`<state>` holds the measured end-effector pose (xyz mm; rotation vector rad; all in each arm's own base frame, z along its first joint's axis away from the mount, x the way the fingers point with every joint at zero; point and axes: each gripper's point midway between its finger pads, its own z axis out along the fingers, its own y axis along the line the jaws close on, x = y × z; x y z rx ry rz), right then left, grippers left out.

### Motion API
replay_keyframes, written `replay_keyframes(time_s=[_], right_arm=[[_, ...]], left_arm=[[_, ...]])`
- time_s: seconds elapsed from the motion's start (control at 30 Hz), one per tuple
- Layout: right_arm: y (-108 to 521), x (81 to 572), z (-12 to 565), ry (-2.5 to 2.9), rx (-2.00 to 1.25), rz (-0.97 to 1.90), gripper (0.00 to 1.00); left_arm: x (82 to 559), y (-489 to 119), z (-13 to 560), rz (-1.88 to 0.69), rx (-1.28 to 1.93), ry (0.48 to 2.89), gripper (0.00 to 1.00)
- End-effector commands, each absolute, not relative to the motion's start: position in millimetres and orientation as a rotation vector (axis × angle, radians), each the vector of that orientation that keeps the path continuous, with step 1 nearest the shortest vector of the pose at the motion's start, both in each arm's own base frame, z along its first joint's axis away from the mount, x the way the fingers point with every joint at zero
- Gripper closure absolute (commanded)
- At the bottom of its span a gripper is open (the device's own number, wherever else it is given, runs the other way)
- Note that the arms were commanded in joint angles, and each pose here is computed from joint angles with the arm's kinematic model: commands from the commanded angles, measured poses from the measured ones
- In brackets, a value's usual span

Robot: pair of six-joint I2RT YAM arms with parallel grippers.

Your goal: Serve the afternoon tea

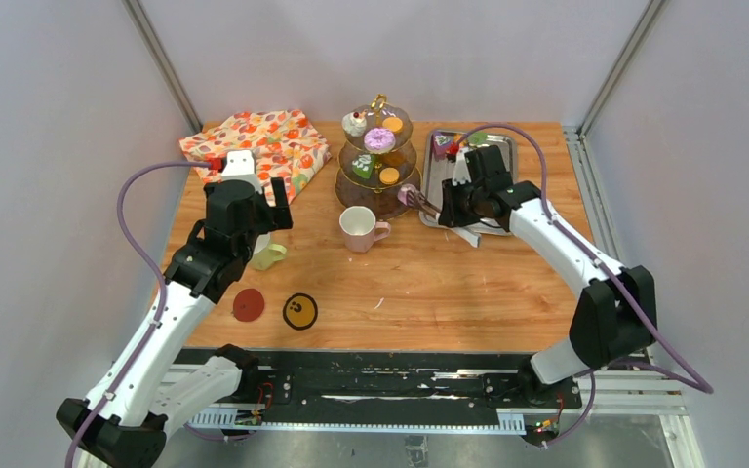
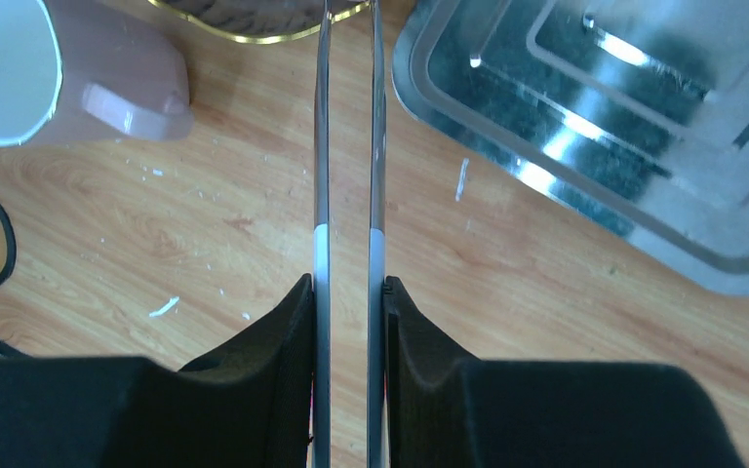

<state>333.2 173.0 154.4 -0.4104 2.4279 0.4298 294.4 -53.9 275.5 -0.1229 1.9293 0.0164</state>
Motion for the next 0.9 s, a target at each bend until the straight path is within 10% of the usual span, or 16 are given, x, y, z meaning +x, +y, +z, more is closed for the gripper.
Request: replay_keyframes(time_s=[0.0, 0.33, 0.87], right_arm=[[194, 377, 183, 2.271, -0.412, 0.442, 0.99], [218, 433, 161, 2.227, -0.403, 0.446, 0.96], [222, 442, 146, 2.24, -0.406, 0.445, 0.56]], left_arm=[[299, -55, 283, 0.009, -0.142, 1.898, 0.05], [298, -51, 279, 0.037, -0.15, 1.907, 0.05], [299, -49, 281, 0.053, -0.149, 1.912, 0.05]])
